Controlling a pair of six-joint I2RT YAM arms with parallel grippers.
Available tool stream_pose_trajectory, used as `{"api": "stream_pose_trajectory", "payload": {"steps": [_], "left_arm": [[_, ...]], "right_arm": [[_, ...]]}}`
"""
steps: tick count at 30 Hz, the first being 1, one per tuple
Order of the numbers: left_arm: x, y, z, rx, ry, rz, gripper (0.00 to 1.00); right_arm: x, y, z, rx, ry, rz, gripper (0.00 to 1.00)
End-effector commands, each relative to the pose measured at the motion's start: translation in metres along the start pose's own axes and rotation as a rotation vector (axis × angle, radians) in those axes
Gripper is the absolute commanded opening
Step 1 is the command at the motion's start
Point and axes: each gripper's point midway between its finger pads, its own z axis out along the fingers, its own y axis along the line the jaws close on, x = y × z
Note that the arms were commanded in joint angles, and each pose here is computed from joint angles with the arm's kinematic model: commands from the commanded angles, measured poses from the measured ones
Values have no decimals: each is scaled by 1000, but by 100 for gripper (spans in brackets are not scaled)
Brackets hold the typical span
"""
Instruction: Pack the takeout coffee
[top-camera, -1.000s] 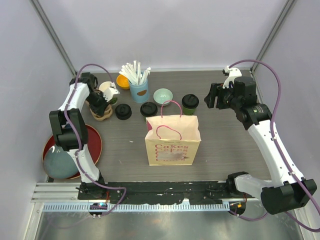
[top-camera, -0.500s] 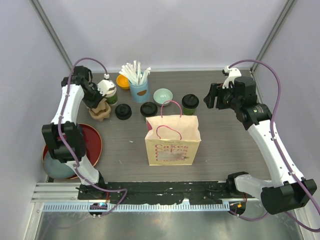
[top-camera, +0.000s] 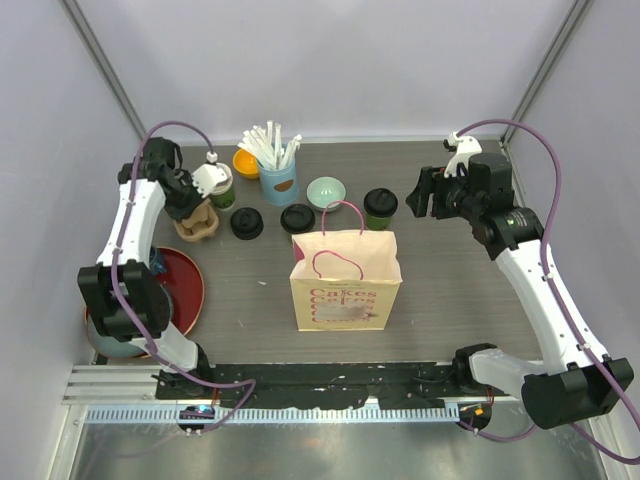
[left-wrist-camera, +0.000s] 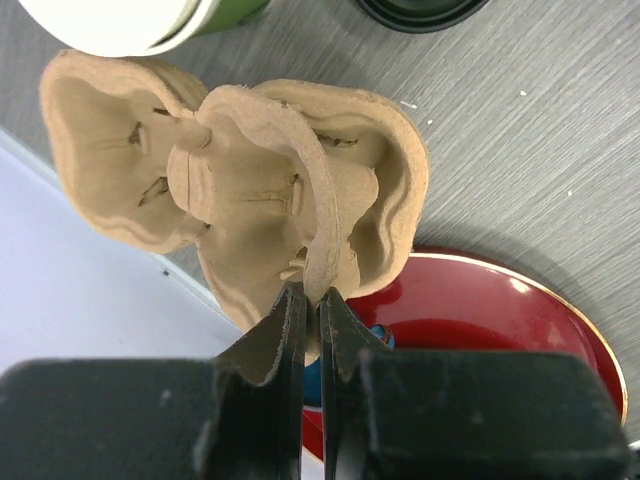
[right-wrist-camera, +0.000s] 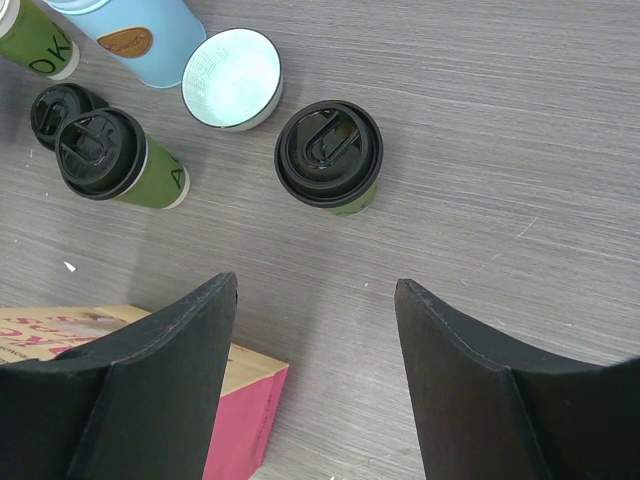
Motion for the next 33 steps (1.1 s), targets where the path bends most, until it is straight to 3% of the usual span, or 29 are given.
{"api": "stream_pose_trajectory", "payload": {"steps": [1, 4, 7, 9, 12, 16, 21, 23, 25, 27, 31, 33], "left_arm": [[3, 7, 21, -51, -12, -4, 0], [-2, 23, 34, -134, -52, -50, 0], [-20, 47, 24, -216, -192, -188, 0], [-34, 46, 19, -152, -281, -290, 0], [-48, 40, 16, -65, -318, -327, 0], [-51, 42, 6, -68, -333, -337, 0], [-15, 52, 13, -145, -151, -273, 0], [-10, 38, 7, -72, -163, -278, 0], [-30, 28, -8, 38, -346, -326, 0], [-24, 47, -14, 24, -411, -412, 0], [25, 71, 24, -76, -143, -487, 0], [27, 55, 30, 15, -119, -484, 0]], "right_arm": [[-19, 6, -11, -24, -72, -20, 70], [-20, 8, -14, -26, -76, -20, 70], [-21, 8, -15, -26, -78, -21, 70], [-20, 8, -16, -27, -78, -19, 70], [-20, 8, -18, -27, -79, -23, 70], [-21, 9, -20, -27, -84, -23, 70], [-21, 10, -21, -32, -82, -22, 70], [-22, 10, -21, -35, -83, -23, 70], [-22, 11, -21, -37, -81, -23, 70], [-23, 11, -20, -39, -81, -21, 70], [-23, 13, -22, -48, -81, -20, 70], [-22, 12, -25, -41, -85, -21, 70]]}}
